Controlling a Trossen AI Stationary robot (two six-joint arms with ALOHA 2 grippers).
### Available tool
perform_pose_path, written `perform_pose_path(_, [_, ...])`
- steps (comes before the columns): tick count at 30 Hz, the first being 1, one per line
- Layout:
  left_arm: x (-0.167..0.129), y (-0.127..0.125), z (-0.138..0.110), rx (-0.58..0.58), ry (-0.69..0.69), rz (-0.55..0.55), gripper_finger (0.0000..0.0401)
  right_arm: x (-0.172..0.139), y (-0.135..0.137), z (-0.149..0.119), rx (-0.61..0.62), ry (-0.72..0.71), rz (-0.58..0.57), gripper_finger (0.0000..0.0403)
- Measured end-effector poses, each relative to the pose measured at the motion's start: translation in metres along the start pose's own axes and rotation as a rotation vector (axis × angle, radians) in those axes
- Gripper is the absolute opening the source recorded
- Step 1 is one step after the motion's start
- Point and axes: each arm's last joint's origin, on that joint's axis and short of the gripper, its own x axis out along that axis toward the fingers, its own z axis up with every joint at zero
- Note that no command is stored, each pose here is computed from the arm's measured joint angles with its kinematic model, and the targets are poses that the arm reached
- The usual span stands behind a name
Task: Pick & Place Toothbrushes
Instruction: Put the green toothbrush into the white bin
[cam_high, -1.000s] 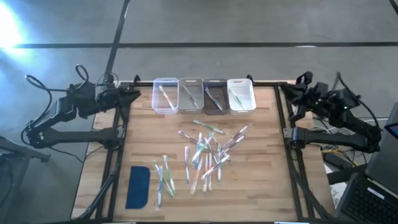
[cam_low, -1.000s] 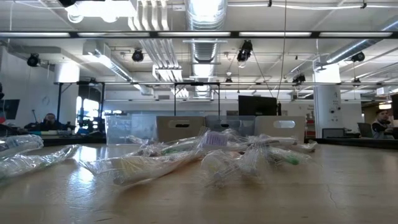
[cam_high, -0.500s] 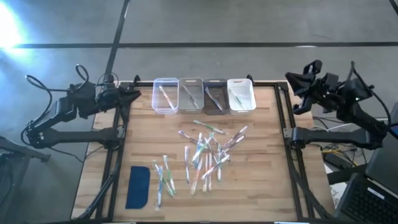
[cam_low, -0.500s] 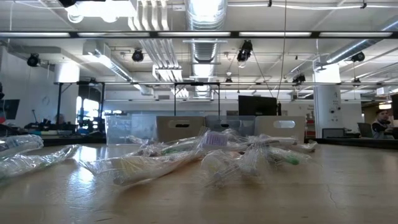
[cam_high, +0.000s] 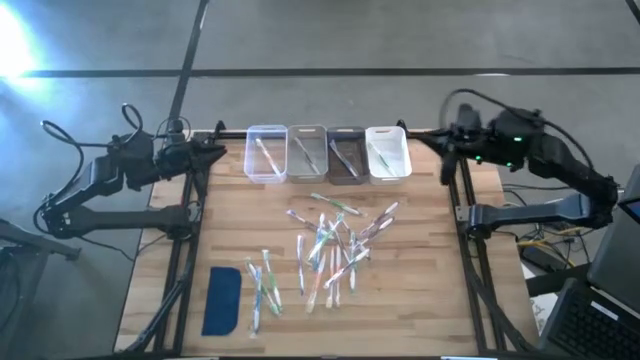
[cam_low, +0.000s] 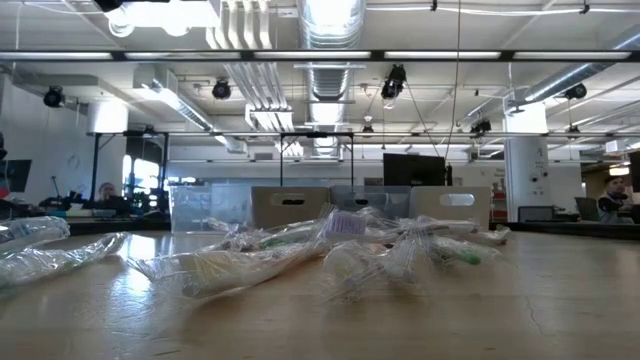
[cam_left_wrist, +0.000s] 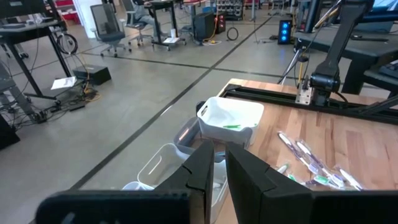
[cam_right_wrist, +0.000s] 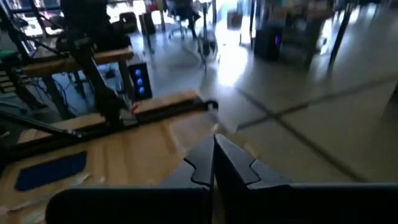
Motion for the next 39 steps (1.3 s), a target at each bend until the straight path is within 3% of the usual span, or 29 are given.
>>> perform_pose_path(6, [0.0, 0.0, 0.0, 0.0, 0.0, 0.0, 0.0046, 0.018, 0.003, 0.005, 0.135, 0.096, -0.017, 0.0008])
perform_pose_path(16, [0.0, 0.0, 0.0, 0.0, 0.0, 0.0, 0.0046, 0.064, 0.017, 0.005, 0.098, 0.203, 0.004, 0.0008])
perform_pose_path(22, [0.0, 0.0, 0.0, 0.0, 0.0, 0.0, 0.0046, 0.094, 0.047, 0.004, 0.075, 0.278, 0.084, 0.0008])
perform_pose_path(28, [0.0, 0.0, 0.0, 0.0, 0.0, 0.0, 0.0046, 0.116, 0.076, 0.0, 0.168, 0.334, 0.112, 0.0008])
perform_pose_path(39, [0.0, 0.0, 0.0, 0.0, 0.0, 0.0, 0.0046, 0.133, 0.134, -0.019, 0.253, 0.378, 0.06, 0.0008])
